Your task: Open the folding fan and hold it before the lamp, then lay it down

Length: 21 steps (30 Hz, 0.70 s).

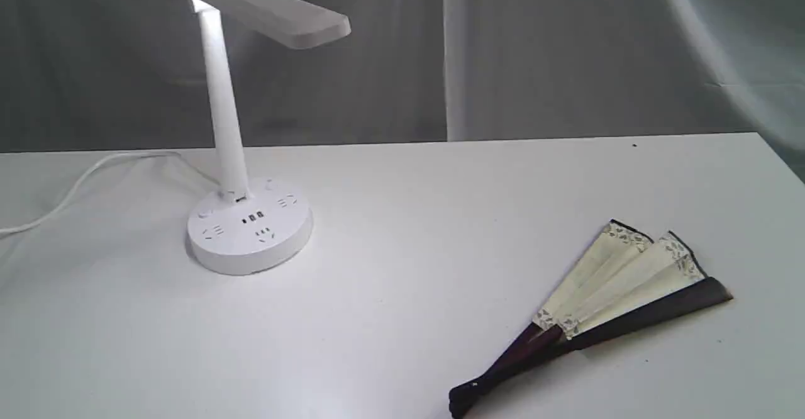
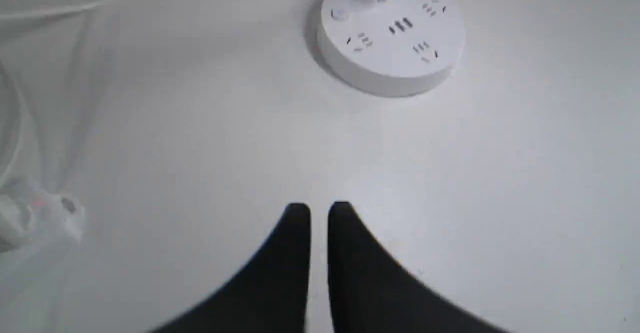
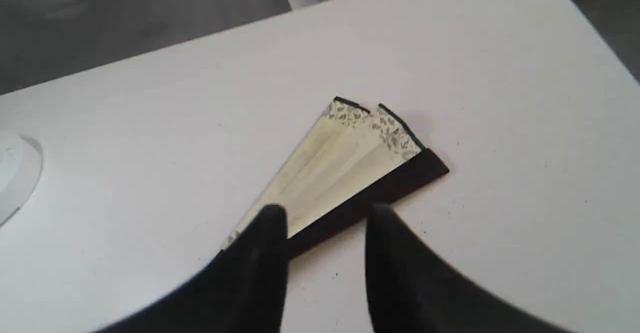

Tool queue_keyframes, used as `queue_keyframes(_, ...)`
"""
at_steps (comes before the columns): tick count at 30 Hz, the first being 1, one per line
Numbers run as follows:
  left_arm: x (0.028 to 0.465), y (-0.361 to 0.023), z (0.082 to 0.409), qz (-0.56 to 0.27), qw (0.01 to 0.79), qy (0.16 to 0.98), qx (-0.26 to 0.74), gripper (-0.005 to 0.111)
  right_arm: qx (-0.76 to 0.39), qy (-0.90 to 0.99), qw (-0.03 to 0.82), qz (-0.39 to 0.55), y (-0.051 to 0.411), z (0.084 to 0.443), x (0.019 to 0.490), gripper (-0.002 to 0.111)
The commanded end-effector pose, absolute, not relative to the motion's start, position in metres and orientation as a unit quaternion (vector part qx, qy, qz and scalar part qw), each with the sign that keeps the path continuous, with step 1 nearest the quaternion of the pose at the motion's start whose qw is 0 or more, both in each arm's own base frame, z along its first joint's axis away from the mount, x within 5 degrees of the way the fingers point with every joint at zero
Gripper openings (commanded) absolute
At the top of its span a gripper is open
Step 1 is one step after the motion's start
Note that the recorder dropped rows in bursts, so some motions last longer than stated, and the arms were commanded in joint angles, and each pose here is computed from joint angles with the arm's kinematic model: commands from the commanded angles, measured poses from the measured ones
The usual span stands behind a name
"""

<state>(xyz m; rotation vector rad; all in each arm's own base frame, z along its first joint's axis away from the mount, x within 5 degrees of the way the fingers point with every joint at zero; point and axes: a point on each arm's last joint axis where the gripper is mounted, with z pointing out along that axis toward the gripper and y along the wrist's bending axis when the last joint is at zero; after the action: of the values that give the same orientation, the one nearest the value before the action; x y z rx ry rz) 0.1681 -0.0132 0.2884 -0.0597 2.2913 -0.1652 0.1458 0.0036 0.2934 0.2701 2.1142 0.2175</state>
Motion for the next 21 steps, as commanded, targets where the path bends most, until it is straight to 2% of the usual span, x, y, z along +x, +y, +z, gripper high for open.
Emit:
queue_keyframes(1, 0.184, -0.015, 0.282, -0.072, 0.387, 0.919, -0.025, 0.012, 0.105, 0.881, 0.453, 0.088, 0.005, 0.292, 0.160, 0.034)
queue_keyframes(8, 0.203, -0.021, 0.277, -0.092, 0.316, 0.944, -0.002, 0.016, 0.109, 0.908, 0.385, 0.124, 0.012, 0.283, 0.191, 0.035)
queue_keyframes(15, 0.213, -0.031, 0.273, -0.110, 0.299, 0.948, 0.027, 0.015, 0.105, 0.925, 0.335, 0.142, 0.016, 0.267, 0.219, 0.035)
queue_keyframes(21, 0.218, -0.052, 0.259, -0.082, 0.273, 0.954, 0.093, 0.012, 0.070, 0.936, 0.311, 0.146, 0.029, 0.263, 0.245, 0.035)
